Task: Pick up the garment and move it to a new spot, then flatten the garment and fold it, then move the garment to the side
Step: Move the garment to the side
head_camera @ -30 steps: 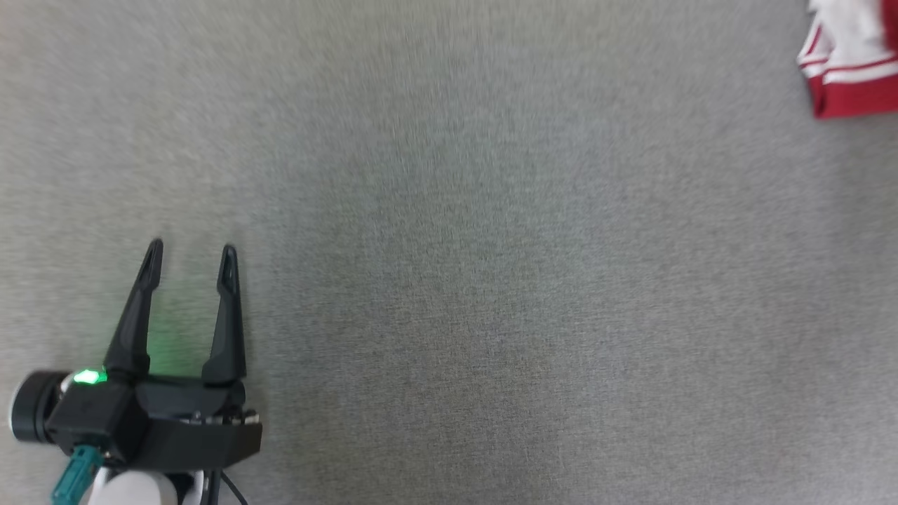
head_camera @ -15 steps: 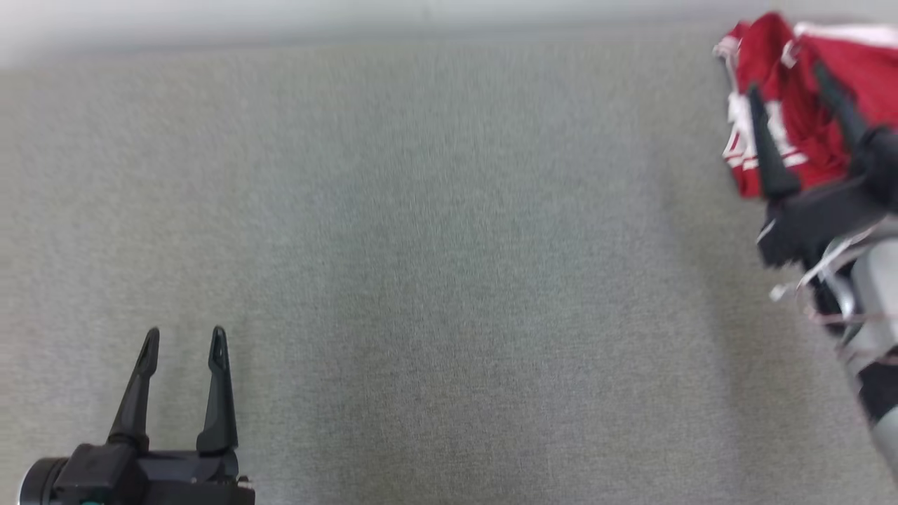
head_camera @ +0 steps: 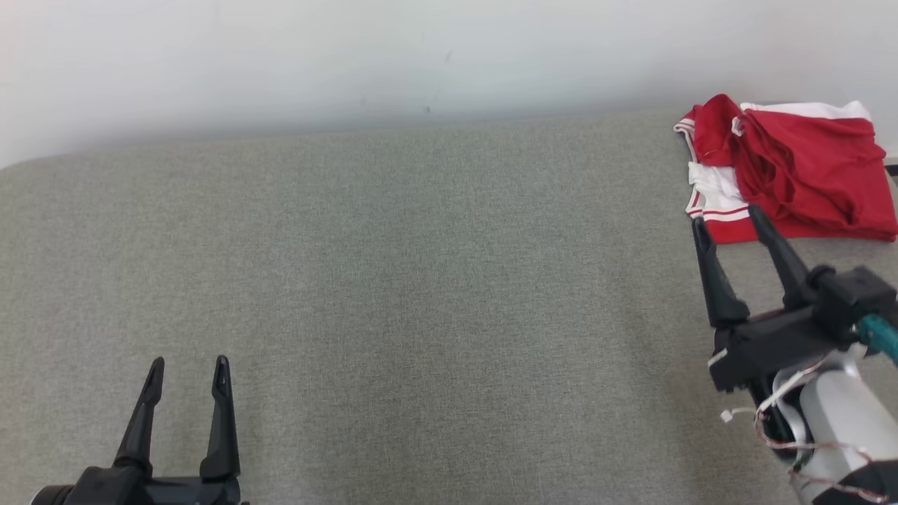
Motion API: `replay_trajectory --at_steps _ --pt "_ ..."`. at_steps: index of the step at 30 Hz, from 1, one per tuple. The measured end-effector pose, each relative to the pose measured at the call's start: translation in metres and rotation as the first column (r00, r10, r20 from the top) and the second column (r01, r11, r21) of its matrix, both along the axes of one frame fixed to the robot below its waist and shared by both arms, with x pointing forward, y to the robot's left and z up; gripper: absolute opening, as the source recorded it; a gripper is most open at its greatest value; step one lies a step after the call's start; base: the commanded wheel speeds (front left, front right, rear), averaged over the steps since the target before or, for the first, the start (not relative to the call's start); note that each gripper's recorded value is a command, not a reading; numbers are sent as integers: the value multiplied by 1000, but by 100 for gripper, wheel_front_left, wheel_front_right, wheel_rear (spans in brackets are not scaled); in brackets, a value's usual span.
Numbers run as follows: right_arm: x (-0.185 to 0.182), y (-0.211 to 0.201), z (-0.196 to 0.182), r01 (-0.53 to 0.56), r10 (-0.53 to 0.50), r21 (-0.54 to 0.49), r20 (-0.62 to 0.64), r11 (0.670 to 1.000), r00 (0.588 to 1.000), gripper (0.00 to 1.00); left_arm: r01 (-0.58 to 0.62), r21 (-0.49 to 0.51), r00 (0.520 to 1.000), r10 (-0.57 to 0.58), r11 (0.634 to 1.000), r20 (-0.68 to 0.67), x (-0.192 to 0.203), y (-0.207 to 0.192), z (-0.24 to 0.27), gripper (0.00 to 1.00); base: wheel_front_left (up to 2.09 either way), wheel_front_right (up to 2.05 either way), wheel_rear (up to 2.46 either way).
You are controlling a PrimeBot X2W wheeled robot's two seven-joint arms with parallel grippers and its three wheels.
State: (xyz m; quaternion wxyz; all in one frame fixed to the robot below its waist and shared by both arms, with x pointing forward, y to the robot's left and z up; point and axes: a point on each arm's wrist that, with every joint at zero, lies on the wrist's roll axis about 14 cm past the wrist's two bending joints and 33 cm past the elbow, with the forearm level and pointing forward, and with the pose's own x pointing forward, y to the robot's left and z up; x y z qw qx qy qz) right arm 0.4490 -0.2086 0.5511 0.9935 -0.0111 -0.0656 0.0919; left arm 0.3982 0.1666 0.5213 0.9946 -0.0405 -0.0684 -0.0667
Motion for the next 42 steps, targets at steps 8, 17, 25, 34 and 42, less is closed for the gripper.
replay_trajectory --at_steps 8,17,25,34,42 --pt "-31 6 -14 17 -16 60 -19 998 1000 100 3 1 1000 -3 1000 14 -7 -1 6 100 0 0 0" --pt "-57 6 -29 64 -58 134 -45 989 997 100 5 -3 1000 -5 1000 4 -13 -2 3 100 0 0 0" --pt "-79 7 -43 94 -82 159 -79 983 994 100 1 -2 1000 -1 1000 6 -19 0 5 100 0 0 0" --pt "-97 12 -54 112 -93 181 -108 977 990 100 -19 -5 1000 19 1000 -6 -28 6 1 100 0 0 0" --pt "-100 23 -54 81 -62 186 -108 979 992 100 -37 -11 999 37 999 -20 -35 11 -3 100 0 0 0"
